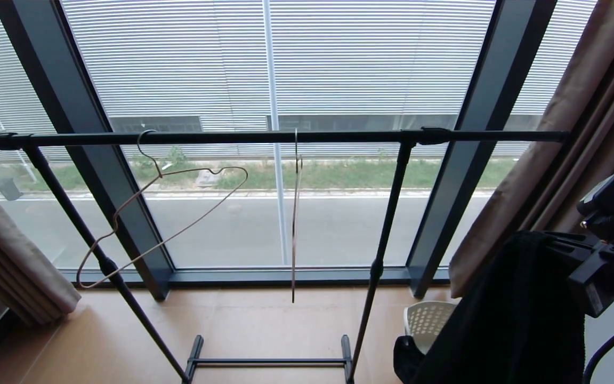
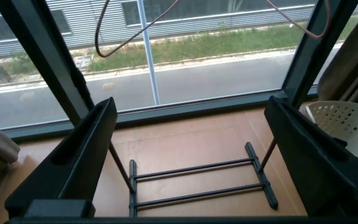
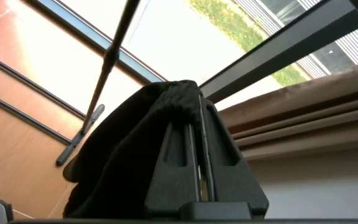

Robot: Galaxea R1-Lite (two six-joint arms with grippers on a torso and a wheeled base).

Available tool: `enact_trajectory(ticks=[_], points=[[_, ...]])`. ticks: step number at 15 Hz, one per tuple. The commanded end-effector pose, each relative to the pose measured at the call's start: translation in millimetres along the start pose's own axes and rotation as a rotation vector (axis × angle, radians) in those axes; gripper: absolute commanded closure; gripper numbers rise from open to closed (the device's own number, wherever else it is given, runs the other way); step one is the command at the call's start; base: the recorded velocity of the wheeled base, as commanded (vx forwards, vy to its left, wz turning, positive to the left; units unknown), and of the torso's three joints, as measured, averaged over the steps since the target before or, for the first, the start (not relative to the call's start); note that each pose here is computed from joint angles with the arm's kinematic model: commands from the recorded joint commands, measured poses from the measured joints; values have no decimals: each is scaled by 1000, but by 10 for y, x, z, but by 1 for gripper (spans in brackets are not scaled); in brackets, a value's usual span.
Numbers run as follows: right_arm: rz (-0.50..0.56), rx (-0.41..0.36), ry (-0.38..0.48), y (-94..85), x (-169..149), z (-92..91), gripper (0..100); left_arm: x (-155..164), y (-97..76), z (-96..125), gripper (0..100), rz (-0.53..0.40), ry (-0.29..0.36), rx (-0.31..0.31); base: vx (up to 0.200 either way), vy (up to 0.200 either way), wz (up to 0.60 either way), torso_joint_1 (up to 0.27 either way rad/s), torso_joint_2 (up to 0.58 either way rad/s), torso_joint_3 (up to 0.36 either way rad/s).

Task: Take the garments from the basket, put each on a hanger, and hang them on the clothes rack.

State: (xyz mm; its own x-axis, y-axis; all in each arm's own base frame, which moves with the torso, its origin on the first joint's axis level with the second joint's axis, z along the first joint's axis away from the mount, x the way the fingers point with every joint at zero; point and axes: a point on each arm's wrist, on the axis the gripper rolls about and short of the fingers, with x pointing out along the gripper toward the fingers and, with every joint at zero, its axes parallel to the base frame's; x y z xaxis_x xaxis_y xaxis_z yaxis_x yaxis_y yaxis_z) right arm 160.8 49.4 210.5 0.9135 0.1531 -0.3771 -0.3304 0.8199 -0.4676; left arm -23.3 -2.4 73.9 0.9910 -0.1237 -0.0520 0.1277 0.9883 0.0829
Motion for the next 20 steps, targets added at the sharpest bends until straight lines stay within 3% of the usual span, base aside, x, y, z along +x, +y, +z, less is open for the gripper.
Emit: enact_trajectory(ticks=[1,5,20], points=[[0,-1,-1,0,-1,1,100,1,0,0,0,0,1,0,0,200,0,2,2,2],[1,-1,0,2,0,-3,100,1,0,0,0,0,1,0,0,200,0,6,4,-2],[7,-2,0,16,-7,-10,100,3,1,-2,0,1,3,6,0,0,0,0,0,0]])
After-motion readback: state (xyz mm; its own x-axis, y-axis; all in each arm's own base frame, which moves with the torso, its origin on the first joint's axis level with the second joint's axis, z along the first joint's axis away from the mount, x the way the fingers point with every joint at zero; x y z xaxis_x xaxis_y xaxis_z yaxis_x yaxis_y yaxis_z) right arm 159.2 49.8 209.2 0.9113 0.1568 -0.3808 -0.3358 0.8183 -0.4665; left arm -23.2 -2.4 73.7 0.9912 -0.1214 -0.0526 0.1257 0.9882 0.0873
